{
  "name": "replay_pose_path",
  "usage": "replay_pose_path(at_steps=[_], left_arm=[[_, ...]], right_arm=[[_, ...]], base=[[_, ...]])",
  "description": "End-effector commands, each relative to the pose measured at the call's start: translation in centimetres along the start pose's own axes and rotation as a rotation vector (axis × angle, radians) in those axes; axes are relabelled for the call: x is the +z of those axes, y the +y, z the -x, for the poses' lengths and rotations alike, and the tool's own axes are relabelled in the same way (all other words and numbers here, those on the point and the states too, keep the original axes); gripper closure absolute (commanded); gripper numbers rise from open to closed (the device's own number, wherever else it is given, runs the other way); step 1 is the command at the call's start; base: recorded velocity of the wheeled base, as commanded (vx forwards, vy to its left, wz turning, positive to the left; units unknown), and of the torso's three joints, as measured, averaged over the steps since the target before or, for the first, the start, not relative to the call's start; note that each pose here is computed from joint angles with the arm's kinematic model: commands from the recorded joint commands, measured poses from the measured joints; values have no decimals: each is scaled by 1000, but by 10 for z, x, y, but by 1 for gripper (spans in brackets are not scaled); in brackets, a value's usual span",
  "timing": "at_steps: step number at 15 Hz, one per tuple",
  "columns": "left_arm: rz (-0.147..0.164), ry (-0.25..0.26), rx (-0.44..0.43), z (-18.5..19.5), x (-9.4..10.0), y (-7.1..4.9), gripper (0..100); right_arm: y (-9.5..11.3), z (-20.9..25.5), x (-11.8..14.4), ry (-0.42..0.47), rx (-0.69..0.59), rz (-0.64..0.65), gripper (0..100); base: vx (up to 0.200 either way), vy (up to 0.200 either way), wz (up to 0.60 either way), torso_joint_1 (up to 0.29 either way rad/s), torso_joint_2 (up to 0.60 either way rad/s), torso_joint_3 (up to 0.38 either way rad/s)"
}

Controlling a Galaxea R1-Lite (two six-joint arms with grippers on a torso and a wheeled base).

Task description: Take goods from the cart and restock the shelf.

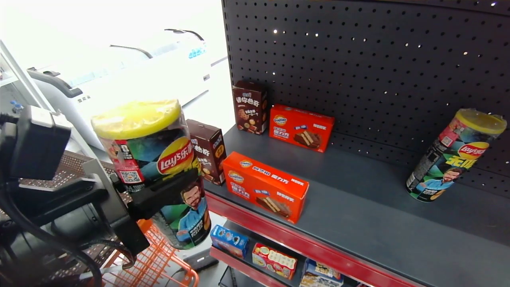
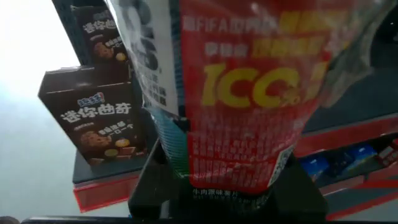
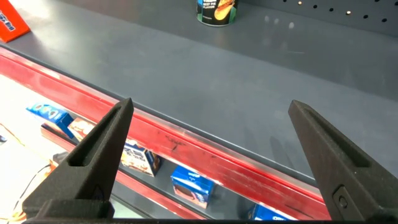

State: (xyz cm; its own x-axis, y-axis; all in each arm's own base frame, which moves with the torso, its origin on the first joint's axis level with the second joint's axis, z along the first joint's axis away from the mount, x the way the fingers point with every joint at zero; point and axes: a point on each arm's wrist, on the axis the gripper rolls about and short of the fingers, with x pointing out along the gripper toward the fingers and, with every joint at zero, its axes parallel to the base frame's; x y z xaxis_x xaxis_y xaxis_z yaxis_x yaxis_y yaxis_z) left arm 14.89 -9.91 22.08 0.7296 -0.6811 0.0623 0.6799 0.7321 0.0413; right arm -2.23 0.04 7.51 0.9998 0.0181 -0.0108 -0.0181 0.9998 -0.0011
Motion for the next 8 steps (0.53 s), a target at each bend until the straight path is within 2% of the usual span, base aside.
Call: replay_pose_path(at_steps=[1, 4, 8], left_arm=[[74, 35, -93, 1, 3, -14, 100], [82, 44, -151, 6, 0, -14, 100], [84, 57, -171, 8, -5, -17, 100]], right_arm=[[0, 0, 0, 1, 0, 0, 0], [0, 0, 0, 1, 2, 2, 0], [0, 0, 0, 3, 3, 2, 0]], base=[[0, 0, 0, 0, 0, 0], [0, 0, 0, 0, 0, 0], [0, 0, 0, 0, 0, 0]])
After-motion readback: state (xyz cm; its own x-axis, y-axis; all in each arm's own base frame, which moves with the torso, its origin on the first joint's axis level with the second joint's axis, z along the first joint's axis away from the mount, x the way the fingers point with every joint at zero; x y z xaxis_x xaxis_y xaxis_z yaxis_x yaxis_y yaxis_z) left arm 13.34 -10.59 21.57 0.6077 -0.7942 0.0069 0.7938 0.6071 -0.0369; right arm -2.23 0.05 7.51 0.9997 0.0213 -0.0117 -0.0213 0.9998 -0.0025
